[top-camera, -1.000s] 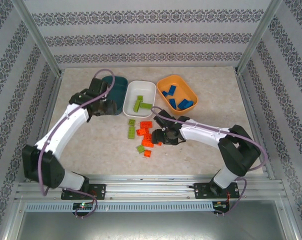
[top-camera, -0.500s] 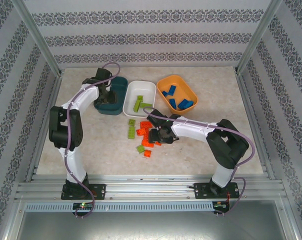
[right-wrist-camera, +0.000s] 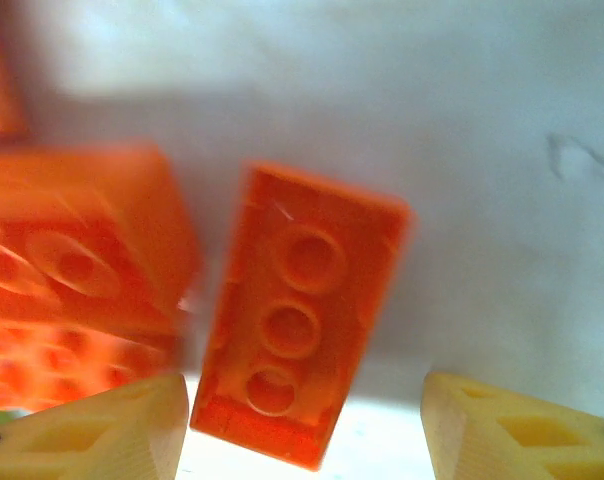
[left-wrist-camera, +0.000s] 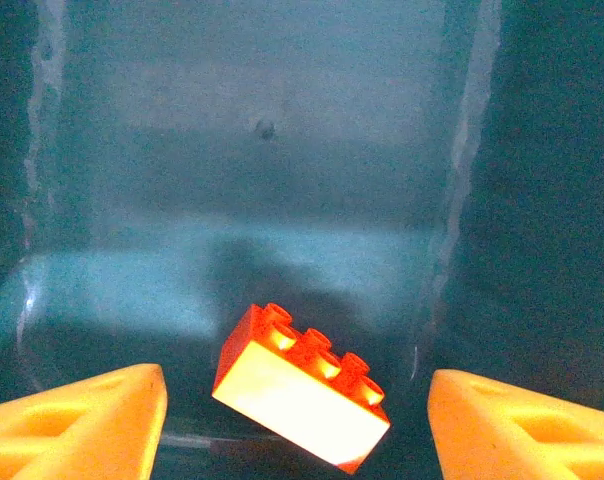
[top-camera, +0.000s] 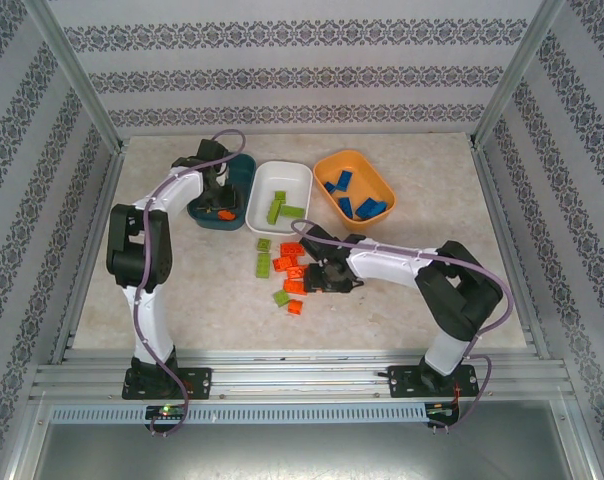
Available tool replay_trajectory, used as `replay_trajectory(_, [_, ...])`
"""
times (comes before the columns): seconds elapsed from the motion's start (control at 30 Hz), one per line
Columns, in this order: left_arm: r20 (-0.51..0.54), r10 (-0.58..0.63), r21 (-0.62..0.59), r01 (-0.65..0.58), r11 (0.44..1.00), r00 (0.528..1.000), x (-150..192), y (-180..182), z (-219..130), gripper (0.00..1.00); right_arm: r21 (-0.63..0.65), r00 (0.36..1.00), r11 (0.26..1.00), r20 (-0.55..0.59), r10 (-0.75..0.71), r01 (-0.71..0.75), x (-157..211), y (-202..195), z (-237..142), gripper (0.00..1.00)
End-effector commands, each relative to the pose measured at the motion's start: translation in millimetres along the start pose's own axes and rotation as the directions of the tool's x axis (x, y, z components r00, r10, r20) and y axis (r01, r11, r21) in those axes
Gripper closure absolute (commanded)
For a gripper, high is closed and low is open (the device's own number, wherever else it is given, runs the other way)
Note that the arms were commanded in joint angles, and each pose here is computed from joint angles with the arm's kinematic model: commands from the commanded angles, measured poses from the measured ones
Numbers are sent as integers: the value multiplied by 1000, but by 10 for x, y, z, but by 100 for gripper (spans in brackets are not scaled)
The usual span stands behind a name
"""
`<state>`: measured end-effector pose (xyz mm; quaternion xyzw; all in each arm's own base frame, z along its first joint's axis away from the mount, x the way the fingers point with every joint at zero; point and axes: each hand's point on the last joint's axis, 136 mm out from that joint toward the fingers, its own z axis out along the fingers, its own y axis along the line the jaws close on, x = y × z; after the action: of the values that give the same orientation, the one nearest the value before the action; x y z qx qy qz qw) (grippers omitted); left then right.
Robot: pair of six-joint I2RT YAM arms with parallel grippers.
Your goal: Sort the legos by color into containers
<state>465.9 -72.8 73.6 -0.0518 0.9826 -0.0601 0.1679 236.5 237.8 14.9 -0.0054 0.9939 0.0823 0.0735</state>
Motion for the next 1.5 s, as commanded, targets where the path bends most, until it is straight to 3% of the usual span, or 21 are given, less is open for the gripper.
replay_trajectory(0.0, [68, -14, 52, 11, 999, 998, -87, -75, -390, 28, 74, 1000, 997, -13, 14, -13, 130, -275, -68, 37])
replay_trajectory(0.13, [109, -23, 87, 13, 996, 994, -65, -125, -656, 26, 73, 1000, 997, 6, 15, -16, 155, -375, -171, 38])
replay_trajectory(0.3, [143, -30, 133, 11, 991, 989, 19, -190, -992, 24, 28, 999, 999, 45, -18, 17, -23, -199, -295, 34])
replay_trajectory(0.6, [189, -13, 161, -18, 987, 982, 360, -170, -1514, 20, 40, 996, 995, -29, -86, 88, -204, -53, -12, 32])
replay_trajectory(0.8, [223, -31, 208, -16, 978, 974, 636, -177, -1753, 19, 59, 994, 993, -46, -97, 100, -210, -110, 64, 43])
replay_trajectory(0.93, [231, -30, 222, -23, 975, 973, 798, -161, -1836, 18, 69, 994, 992, -37, -103, 106, -181, -156, 32, 66])
replay_trajectory(0.97, [235, -25, 217, -28, 976, 972, 831, -146, -1847, 18, 74, 994, 992, -36, -103, 105, -170, -173, 22, 67])
replay_trajectory(1.2, [230, -1, 176, -41, 984, 973, 1063, -21, -1778, 14, 32, 993, 994, 50, -110, 108, -293, -98, -373, 68])
replay_trajectory(1.47, [361, 16, 130, -68, 989, 933, 1111, 163, -1818, 0, -277, 963, 935, 212, -166, 222, -865, 792, -1161, 67])
